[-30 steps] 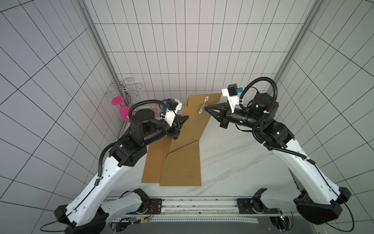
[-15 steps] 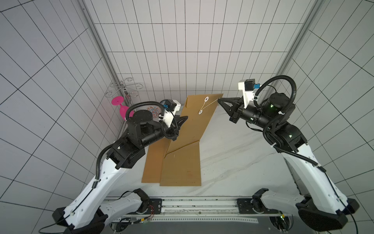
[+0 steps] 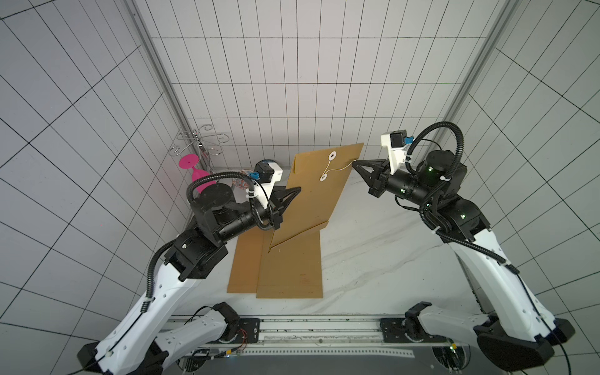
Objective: Open the file bag
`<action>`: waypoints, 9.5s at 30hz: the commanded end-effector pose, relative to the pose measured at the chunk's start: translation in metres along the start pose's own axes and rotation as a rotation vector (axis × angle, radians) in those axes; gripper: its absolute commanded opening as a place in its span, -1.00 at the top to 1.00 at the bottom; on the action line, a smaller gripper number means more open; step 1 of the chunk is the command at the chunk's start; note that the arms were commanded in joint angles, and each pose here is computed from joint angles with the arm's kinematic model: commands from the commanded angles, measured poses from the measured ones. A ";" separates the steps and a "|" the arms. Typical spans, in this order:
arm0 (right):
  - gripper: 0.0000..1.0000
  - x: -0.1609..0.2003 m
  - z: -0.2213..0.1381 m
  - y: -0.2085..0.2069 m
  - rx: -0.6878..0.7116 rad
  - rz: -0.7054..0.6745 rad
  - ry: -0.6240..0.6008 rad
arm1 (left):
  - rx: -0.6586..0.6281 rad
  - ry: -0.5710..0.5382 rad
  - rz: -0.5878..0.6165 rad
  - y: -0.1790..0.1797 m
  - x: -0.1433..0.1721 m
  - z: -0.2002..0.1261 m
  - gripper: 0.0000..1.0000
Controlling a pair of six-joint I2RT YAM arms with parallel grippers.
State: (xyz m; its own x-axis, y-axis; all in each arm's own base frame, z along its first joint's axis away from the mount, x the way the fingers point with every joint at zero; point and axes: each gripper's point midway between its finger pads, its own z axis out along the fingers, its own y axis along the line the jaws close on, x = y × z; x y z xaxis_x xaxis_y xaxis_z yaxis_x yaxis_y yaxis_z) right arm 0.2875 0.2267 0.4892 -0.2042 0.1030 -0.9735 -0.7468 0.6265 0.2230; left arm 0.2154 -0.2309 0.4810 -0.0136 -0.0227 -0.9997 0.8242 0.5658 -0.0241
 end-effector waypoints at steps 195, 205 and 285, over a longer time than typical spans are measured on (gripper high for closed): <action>1.00 0.040 -0.037 -0.044 0.237 -0.062 0.167 | 0.099 0.039 -0.023 -0.009 0.065 0.006 1.00; 1.00 0.048 -0.037 -0.050 0.245 -0.046 0.189 | 0.109 0.000 -0.020 -0.008 0.051 -0.002 1.00; 1.00 0.056 0.018 0.046 -0.222 0.107 0.156 | -0.400 -0.133 0.089 0.055 -0.057 0.065 1.00</action>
State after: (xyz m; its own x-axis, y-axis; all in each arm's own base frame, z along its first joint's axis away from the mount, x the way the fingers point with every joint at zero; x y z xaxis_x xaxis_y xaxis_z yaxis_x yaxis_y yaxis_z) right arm 0.2581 0.2659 0.4425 -0.3712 0.0222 -0.9283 -0.8120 0.4773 0.3361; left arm 0.2920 -0.2633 0.5324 0.1146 -0.0833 -0.9899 0.6073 0.7945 0.0035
